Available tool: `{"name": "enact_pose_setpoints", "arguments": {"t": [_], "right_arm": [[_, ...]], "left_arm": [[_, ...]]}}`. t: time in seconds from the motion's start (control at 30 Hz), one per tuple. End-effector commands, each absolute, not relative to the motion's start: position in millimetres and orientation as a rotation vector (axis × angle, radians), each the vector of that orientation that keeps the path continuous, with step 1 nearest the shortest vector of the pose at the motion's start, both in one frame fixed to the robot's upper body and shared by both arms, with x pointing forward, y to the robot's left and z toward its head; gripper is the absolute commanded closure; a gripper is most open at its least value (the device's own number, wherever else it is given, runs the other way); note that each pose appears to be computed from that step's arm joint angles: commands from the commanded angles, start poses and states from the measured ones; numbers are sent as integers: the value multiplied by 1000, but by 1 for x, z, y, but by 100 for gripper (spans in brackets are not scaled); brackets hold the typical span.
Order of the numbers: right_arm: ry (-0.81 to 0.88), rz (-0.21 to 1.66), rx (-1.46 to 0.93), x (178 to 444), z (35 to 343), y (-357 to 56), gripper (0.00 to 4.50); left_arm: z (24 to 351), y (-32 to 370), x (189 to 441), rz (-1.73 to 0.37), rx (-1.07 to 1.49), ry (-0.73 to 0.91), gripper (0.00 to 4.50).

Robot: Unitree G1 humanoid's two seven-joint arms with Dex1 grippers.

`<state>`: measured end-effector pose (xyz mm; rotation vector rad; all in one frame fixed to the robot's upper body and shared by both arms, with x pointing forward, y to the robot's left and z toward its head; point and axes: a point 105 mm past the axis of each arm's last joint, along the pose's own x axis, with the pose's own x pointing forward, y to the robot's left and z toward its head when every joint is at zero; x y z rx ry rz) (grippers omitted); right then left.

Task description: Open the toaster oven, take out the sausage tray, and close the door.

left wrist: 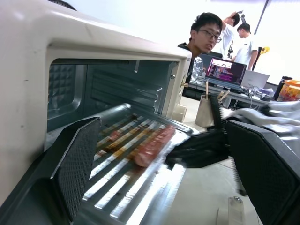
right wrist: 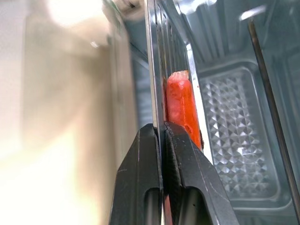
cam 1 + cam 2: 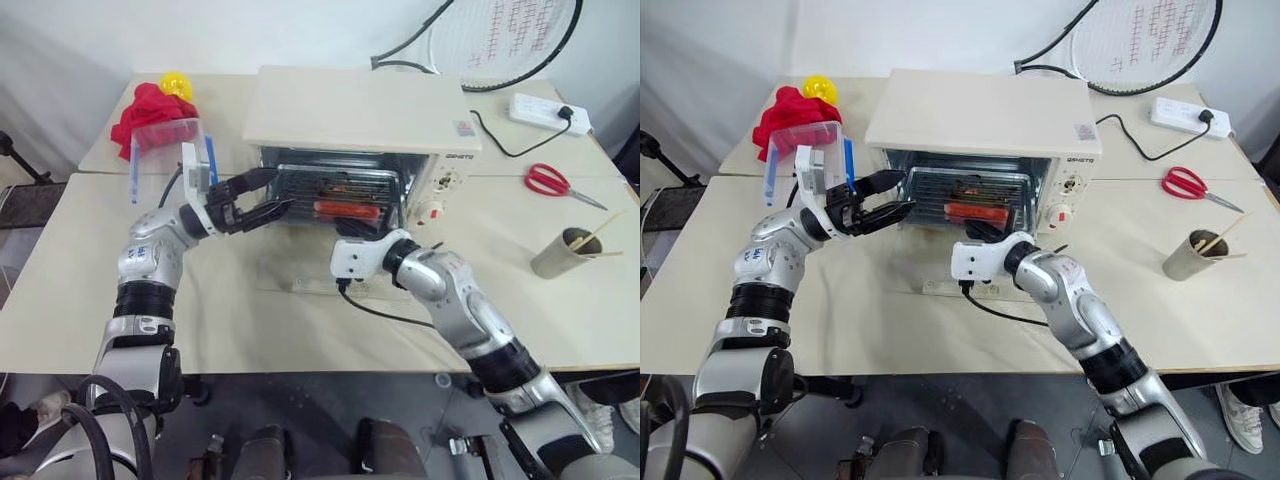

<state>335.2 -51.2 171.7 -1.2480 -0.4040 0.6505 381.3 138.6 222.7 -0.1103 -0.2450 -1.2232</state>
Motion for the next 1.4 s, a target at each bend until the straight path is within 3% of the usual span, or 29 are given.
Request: {"name": "enact_pose_setpoints", "arguments": {"t": [0.03,0.5,0.63,0.93,1.4], "right_arm": [[-458,611,-1266,319,190,-60,446],[-445,626,-1345,297,174,-78,446],[-432,662,-1339,286,168,-78,446],[-488,666,-1357,278,171,-78,446],[-589,693,-1363,274,183,-72,446]], "left_arm": [[229,141,384,-1211,-90,-260,0],[227,149,381,-1180,-182,-227,0],[207,167,370,-1079,-363,-16,0],[203,157,334,-1016,-595,154,0],[186,144,321,-967,-820,441,0]]}}
